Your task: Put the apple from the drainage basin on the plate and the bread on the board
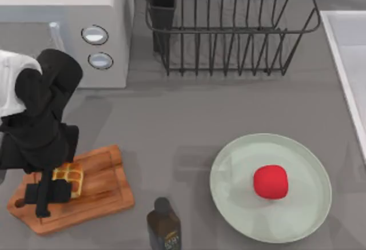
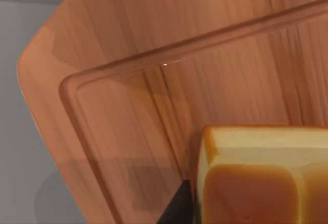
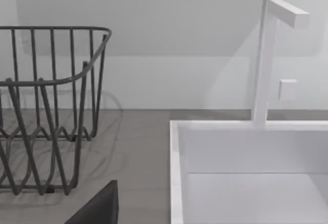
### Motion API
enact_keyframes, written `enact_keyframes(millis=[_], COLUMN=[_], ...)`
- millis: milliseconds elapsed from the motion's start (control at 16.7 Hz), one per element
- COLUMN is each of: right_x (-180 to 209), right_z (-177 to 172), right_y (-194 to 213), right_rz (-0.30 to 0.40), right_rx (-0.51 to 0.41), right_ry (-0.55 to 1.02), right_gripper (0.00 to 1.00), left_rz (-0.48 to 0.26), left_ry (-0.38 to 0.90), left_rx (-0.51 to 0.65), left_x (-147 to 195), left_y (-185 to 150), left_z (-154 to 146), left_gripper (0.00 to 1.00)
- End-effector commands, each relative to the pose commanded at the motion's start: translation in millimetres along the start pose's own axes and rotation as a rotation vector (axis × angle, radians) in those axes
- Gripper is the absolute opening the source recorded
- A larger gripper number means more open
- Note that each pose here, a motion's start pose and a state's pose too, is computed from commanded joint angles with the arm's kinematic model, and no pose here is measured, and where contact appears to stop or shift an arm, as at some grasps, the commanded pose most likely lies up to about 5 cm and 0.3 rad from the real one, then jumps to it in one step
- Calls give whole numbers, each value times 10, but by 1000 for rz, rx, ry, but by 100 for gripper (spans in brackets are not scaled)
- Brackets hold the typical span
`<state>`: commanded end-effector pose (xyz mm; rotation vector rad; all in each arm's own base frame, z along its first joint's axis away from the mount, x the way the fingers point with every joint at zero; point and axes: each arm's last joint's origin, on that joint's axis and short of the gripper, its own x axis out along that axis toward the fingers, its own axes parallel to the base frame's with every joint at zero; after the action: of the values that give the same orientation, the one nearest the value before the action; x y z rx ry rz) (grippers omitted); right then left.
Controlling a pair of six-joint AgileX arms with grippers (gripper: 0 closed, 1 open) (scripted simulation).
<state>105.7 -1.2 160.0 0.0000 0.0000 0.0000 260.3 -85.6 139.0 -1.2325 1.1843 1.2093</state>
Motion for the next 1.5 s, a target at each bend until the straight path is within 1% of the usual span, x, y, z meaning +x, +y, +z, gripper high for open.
enact_keyframes(millis=[480, 540, 1080, 1200, 1320, 1500], right_x=[0, 0, 0, 0, 0, 0], right_z=[0, 0, 0, 0, 0, 0], right_y=[0, 0, 0, 0, 0, 0], right_rz=[0, 0, 0, 0, 0, 0], right_rx=[0, 0, 0, 0, 0, 0], right_ry=[0, 0, 0, 0, 0, 0], right_gripper=[100, 100, 100, 100, 100, 100], left_rz=[0, 0, -1, -48, -127, -249], left_ry=[0, 0, 0, 8, 18, 20], left_rx=[0, 0, 0, 19, 65, 192], left_x=[0, 0, -3, -64, -157, -282], left_y=[0, 0, -1, -15, 12, 166], left_z=[0, 0, 1, 14, 61, 184], left_gripper=[98, 100, 100, 100, 100, 100])
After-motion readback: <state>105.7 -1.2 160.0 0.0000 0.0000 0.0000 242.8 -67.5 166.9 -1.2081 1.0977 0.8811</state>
